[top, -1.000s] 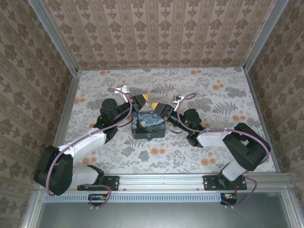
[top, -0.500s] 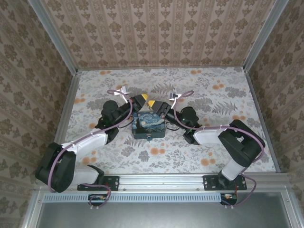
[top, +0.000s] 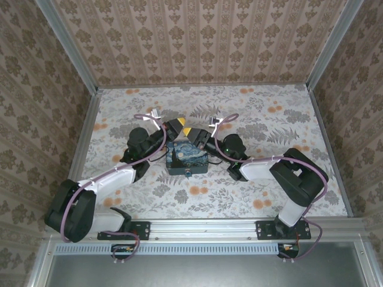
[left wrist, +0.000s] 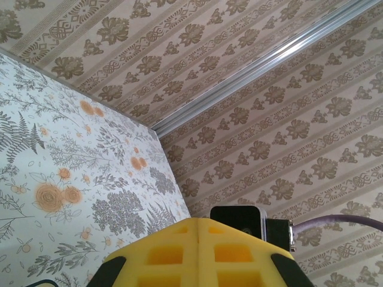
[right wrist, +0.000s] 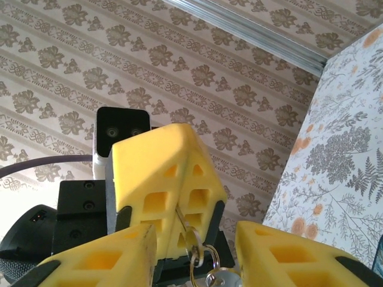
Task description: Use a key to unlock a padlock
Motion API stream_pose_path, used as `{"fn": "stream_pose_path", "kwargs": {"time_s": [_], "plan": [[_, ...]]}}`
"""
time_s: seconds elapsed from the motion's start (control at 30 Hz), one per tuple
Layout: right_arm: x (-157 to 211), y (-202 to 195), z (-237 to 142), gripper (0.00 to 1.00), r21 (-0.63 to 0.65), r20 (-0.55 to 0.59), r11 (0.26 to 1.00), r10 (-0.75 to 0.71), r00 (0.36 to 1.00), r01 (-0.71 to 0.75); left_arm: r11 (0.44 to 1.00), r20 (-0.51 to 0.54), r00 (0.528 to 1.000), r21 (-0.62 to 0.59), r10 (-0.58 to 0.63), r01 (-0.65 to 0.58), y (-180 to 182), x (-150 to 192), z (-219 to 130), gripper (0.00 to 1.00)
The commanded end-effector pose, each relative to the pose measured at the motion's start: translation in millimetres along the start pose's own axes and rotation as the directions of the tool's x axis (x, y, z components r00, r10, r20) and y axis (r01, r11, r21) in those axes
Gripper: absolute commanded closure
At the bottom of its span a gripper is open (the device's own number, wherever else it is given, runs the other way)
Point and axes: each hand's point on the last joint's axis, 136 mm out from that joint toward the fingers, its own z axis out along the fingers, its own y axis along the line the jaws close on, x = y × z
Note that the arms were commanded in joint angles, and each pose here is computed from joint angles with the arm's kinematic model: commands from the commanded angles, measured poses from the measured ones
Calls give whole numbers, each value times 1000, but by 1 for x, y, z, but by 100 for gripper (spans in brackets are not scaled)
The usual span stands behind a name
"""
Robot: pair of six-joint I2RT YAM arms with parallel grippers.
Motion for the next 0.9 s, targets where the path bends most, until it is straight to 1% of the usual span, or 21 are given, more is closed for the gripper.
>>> {"fn": "stream_pose_path", "kwargs": {"time_s": [0.0,0.13,0.2,0.27,0.5,0.8,0.87], "plan": [[-2,17,5,62,-67,4,998,-18,1000,18,1000,15,1000,18,-4,4,-2,1,0,100],[-1,14,4,68,-58,4,998,-16,1000,16,1000,16,1000,14,-3,3,-1,1,-1,100],[0,12,3,69,-55,2,998,-15,1000,15,1000,17,1000,12,-4,4,0,1,-1,100],[0,10,2,73,-50,3,999,-15,1000,15,1000,16,1000,11,-4,4,1,1,0,100],[1,8,0,79,-42,5,999,-18,1000,18,1000,17,1000,6,-4,4,2,2,0,100],[1,6,-2,99,-35,7,999,-19,1000,20,1000,16,1000,-1,-9,9,5,3,-1,100],[1,5,-3,100,-31,5,999,-19,1000,20,1000,18,1000,-4,-13,13,6,3,-1,100]]}}
